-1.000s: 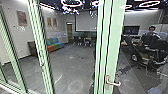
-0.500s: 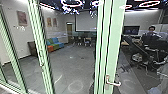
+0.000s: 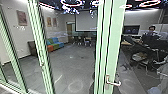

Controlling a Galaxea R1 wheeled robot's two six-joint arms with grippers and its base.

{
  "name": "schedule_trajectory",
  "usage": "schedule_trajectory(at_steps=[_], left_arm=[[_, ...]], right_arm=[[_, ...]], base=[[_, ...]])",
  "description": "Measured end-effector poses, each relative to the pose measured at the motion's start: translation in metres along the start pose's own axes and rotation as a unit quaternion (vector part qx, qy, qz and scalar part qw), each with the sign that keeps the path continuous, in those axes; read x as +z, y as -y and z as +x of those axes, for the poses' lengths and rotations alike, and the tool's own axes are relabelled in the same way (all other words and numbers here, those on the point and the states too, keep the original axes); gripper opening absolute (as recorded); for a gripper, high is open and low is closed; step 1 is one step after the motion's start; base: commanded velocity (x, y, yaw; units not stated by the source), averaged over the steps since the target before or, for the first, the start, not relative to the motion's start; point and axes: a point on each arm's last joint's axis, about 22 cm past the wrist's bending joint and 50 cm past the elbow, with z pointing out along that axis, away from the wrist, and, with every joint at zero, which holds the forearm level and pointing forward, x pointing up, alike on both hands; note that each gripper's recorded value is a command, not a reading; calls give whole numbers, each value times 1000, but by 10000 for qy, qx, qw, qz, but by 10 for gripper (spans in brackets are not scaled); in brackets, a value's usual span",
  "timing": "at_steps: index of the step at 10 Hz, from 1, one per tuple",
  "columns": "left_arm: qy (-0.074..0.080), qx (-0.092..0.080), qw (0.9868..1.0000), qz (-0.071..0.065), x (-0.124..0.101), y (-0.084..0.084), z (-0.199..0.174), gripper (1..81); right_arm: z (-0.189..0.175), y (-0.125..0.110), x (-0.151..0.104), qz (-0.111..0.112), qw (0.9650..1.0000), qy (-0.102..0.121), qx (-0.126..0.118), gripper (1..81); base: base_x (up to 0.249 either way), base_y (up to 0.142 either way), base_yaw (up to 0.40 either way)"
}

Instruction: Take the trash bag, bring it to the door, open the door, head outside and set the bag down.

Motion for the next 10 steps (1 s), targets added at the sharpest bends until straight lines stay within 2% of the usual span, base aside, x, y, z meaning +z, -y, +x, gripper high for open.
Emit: schedule_trajectory(at_steps=[2,5,7,8,10], left_arm=[[180,-70,9998,-37,3,-5,-16,10],[191,-81,9998,-50,4,-7,-16,10],[191,-81,9998,-53,4,-8,-16,10],[188,-81,9998,-53,4,-8,-16,10],[189,-83,9998,-64,5,-10,-15,10]], right_arm=[[18,11,-10,50,9999,22,135,811],[65,22,-32,45,9998,-173,-52,811],[105,43,-36,178,9993,-239,-242,811],[133,50,-45,175,9986,-342,-368,811],[165,65,-56,207,9981,-349,-466,811]], base=[[0,0,0],[0,0,0],[0,0,0],[0,0,0],[0,0,0]])
